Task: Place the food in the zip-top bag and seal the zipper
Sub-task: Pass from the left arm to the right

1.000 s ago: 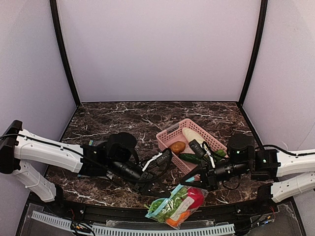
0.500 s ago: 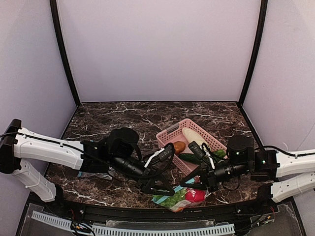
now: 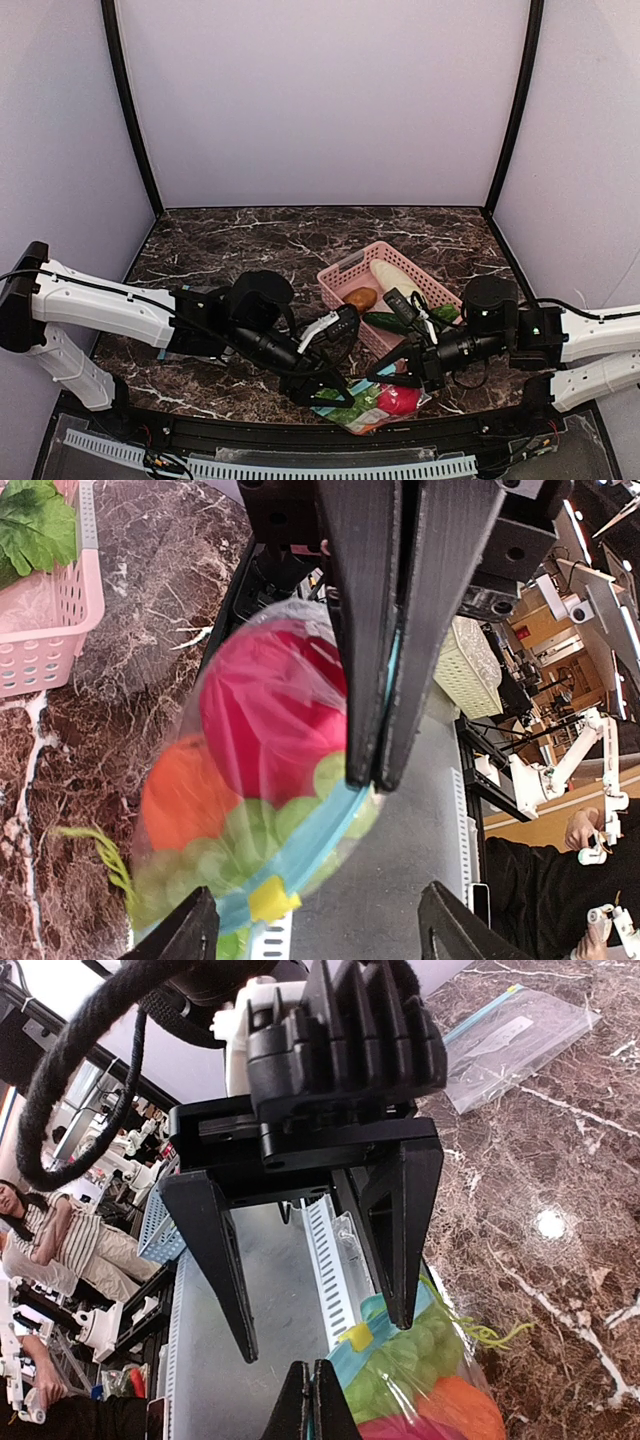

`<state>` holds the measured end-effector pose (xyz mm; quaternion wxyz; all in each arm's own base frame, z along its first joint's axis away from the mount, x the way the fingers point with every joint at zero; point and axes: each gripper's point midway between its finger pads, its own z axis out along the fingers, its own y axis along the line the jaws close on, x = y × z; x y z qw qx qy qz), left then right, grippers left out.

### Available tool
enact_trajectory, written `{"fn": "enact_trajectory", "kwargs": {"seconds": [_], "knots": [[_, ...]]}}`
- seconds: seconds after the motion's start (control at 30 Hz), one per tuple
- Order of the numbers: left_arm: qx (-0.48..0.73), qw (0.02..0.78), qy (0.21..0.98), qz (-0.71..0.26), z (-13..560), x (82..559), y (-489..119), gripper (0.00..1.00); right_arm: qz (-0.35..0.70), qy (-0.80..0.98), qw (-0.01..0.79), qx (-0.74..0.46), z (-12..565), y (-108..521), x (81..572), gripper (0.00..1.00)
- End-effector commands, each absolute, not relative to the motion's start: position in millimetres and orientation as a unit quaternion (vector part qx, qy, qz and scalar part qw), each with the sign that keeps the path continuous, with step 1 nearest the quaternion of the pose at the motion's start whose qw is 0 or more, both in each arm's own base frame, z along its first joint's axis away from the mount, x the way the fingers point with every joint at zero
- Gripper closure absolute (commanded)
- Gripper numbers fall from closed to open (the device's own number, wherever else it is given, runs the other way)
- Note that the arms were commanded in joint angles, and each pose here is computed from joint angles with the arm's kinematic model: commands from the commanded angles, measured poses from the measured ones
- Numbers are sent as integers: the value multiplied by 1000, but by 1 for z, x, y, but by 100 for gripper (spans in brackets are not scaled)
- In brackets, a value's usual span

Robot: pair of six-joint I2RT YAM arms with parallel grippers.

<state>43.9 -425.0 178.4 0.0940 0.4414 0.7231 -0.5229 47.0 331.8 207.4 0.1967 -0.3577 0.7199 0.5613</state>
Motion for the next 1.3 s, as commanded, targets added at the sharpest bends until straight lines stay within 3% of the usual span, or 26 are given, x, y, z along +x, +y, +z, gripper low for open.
{"fn": "enact_trajectory", "kwargs": {"seconds": [0.0, 0.13, 0.27, 0.4, 0.6, 0.97, 1.27], "knots": [[459, 110, 720, -509, 178, 46, -429, 34, 592, 690, 210, -359, 228, 333, 44, 100], [468, 120, 714, -507, 180, 45, -433, 42, 594, 690, 209, -357, 228, 333, 44, 100], [471, 114, 710, -510, 181, 42, -434, 57, 591, 695, 217, -348, 228, 331, 47, 100], [471, 112, 712, -509, 180, 40, -432, 78, 583, 705, 220, -337, 223, 329, 52, 100], [470, 103, 714, -509, 176, 36, -430, 97, 556, 737, 225, -312, 210, 329, 64, 100], [453, 72, 734, -500, 156, 28, -416, 99, 386, 827, 324, -249, 193, 301, 126, 100], [446, 39, 748, -489, 134, 20, -408, 99, 311, 839, 382, -230, 197, 290, 155, 100]]}}
